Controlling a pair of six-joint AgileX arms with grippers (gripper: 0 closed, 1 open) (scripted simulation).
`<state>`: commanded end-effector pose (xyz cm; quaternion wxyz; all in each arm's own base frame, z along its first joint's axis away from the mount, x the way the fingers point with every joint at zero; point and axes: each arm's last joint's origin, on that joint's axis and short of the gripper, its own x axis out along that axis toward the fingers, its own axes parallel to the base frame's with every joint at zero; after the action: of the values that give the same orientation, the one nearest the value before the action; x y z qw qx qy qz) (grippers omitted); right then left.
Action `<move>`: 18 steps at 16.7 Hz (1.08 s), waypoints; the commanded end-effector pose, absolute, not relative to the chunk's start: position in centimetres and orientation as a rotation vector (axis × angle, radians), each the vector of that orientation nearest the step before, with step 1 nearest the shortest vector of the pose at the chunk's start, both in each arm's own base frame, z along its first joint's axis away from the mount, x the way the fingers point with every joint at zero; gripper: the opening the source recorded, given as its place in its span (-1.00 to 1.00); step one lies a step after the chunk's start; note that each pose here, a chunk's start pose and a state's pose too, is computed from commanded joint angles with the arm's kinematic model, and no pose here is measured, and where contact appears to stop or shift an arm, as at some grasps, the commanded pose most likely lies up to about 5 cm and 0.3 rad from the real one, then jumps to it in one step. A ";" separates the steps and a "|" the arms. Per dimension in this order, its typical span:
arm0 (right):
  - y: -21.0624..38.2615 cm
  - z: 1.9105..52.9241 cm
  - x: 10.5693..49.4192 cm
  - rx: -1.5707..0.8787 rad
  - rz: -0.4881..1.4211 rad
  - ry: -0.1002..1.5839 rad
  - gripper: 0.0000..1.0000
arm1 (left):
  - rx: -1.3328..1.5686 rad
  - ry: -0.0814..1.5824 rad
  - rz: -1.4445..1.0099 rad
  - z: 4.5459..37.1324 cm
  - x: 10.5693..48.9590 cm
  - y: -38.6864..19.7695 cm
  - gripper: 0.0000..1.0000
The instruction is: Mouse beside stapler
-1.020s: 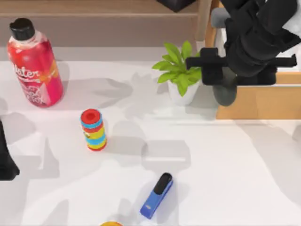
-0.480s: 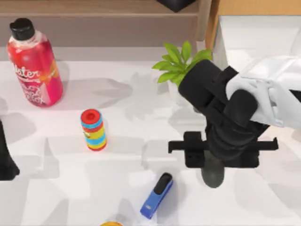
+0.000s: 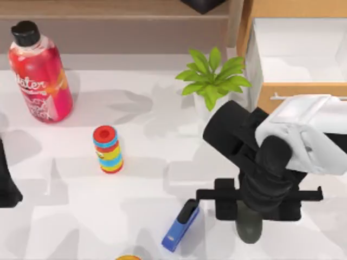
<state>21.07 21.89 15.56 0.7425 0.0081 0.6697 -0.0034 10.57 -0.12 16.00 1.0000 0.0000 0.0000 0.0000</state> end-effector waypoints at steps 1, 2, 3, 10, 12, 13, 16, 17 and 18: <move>21.9 15.6 21.1 0.018 -0.007 1.468 -1.00 | 0.000 0.000 0.000 16.0 10.6 -0.1 1.00; 21.9 15.6 21.1 0.018 -0.007 1.468 -1.00 | 0.000 0.000 0.000 16.0 10.6 -0.1 1.00; 21.8 15.6 21.2 0.022 -0.012 1.468 -1.00 | 0.000 0.000 0.000 16.0 10.6 -0.1 1.00; 21.5 15.9 22.4 0.107 -0.040 1.415 -1.00 | 0.000 0.000 0.000 16.0 10.6 -0.1 1.00; 21.3 16.1 22.8 0.133 -0.044 1.391 -1.00 | 0.000 0.000 0.000 16.0 10.6 -0.1 1.00; 21.2 16.2 22.9 0.145 -0.046 1.378 -1.00 | 0.000 0.000 0.000 16.0 10.6 -0.1 1.00; 20.9 16.6 23.4 0.178 -0.062 1.336 -1.00 | 0.000 0.000 0.000 16.0 10.6 -0.1 1.00; 20.7 16.7 23.5 0.187 -0.069 1.323 -1.00 | 0.000 0.000 0.000 16.0 10.6 -0.1 1.00; 20.6 16.8 23.6 0.193 -0.074 1.313 -1.00 | 0.000 0.000 0.000 16.0 10.6 -0.1 1.00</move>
<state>23.59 20.60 16.75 0.7872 0.0896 0.6092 -0.0343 10.57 -0.12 16.00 1.0000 0.0000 0.0000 0.0000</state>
